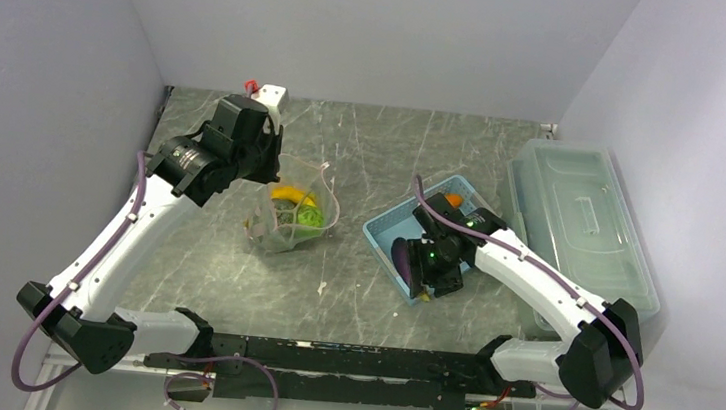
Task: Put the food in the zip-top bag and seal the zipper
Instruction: Pick up the fake vegetable from the bin.
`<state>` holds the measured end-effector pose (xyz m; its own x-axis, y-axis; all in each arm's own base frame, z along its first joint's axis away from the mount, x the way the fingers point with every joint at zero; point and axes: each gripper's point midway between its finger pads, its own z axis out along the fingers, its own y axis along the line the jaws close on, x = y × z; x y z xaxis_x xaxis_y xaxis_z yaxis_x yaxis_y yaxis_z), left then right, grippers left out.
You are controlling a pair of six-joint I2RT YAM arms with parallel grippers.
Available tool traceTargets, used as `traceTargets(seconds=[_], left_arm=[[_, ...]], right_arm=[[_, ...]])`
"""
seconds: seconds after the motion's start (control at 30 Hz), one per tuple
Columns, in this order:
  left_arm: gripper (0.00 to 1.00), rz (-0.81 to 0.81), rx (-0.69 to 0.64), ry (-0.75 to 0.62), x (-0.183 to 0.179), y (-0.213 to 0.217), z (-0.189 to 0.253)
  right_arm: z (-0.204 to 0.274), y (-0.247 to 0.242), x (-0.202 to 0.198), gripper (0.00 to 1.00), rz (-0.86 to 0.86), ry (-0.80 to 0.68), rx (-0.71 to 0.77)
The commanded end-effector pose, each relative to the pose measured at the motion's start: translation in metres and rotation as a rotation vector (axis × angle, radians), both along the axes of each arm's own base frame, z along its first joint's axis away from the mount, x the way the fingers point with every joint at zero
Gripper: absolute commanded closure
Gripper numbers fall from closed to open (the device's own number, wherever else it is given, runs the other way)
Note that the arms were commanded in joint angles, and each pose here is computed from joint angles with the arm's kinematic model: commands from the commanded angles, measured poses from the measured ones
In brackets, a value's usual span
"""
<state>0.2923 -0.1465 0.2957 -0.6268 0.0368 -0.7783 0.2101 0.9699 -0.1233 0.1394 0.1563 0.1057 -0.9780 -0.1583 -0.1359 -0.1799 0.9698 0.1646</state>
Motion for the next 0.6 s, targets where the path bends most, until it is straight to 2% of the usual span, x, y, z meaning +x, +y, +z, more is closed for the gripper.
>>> traceTargets(seconds=[0.0, 0.27, 0.57], left_arm=[[1.00, -0.010, -0.033, -0.047, 0.005, -0.004, 0.012], [1.00, -0.010, -0.034, -0.044, 0.006, -0.005, 0.011], [1.00, -0.014, -0.040, -0.040, 0.005, -0.006, 0.010]], right_arm=[[0.014, 0.001, 0.013, 0.41, -0.001, -0.079, 0.000], [0.045, -0.008, 0.029, 0.33, -0.086, -0.220, -0.010], [0.046, -0.003, 0.053, 0.33, -0.258, -0.390, 0.099]])
